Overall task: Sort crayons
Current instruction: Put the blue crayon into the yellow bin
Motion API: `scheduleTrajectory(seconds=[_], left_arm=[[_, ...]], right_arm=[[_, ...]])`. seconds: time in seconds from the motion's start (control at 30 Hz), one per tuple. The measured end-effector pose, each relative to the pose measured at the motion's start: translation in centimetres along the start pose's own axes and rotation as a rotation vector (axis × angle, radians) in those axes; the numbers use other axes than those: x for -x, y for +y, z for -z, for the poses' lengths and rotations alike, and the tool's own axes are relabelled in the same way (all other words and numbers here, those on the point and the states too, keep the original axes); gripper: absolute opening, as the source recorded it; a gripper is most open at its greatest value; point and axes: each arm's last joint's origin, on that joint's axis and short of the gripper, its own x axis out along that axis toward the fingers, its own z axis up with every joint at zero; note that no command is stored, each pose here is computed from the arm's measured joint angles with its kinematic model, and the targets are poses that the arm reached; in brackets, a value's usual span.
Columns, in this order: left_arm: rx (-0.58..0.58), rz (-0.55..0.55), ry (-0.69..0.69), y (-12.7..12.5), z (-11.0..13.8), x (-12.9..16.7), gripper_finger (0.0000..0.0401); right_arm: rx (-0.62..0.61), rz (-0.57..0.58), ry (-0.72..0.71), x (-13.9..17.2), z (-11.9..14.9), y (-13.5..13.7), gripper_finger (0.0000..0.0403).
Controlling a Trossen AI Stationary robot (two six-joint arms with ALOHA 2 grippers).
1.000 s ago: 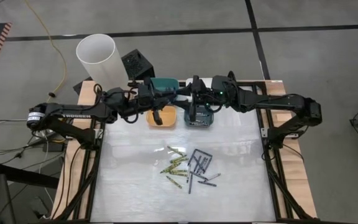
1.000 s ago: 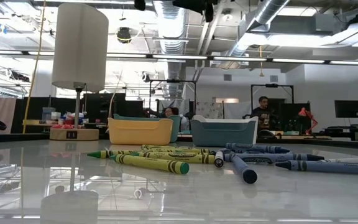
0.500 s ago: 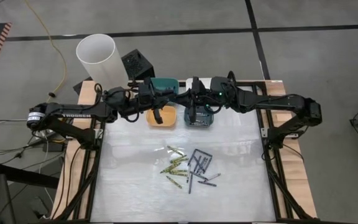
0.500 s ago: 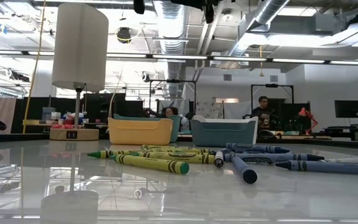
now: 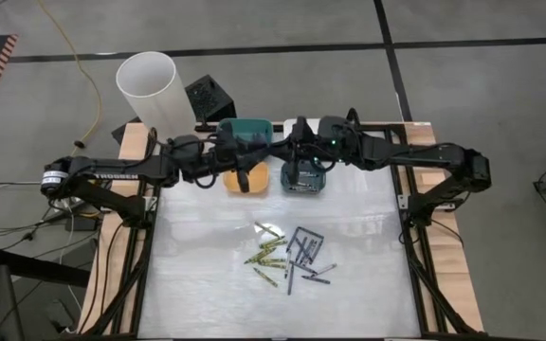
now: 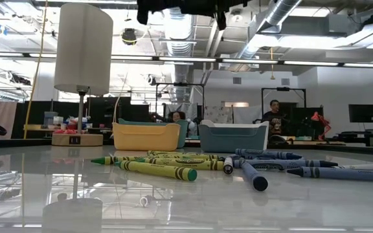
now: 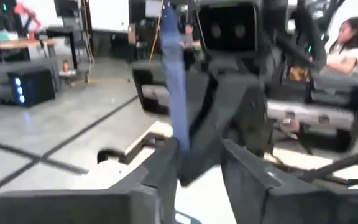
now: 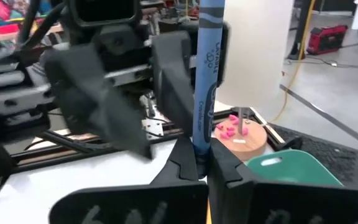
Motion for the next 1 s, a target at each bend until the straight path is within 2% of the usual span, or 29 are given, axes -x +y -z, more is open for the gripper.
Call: scheduleTrajectory(seconds=[0.2,0.4,0.5,0.67,0.93,1.0], left_arm=[[0.000,-0.044,0.118,0.4,0.2,1.4,0.0153],[-0.012,-0.169,0.226,1.3,-0.7,4.8,0.0159],[-0.005,-0.231,0.238,1.7,-1.3,6.3,0.0159],[-0.002,-0.275,0.249,2.1,-1.8,7.9,0.0160],[-0.020,-0.296,0.312,2.3,-1.3,8.3,0.0160],[-0.023,-0.300,0.315,2.3,-1.3,8.3,0.0160]], right_arm=[[-0.019,0.070,0.032,-0.5,0.6,-1.6,0.0001],[-0.034,0.125,0.121,-3.1,3.1,-3.5,0.0000],[-0.060,0.120,0.176,-4.8,5.0,-3.8,0.0000],[-0.086,0.070,0.266,-7.7,8.6,-4.0,0.0000],[-0.083,0.015,0.371,-11.5,10.9,-4.2,0.0000],[-0.065,0.018,0.435,-12.2,11.7,-4.4,0.0000]])
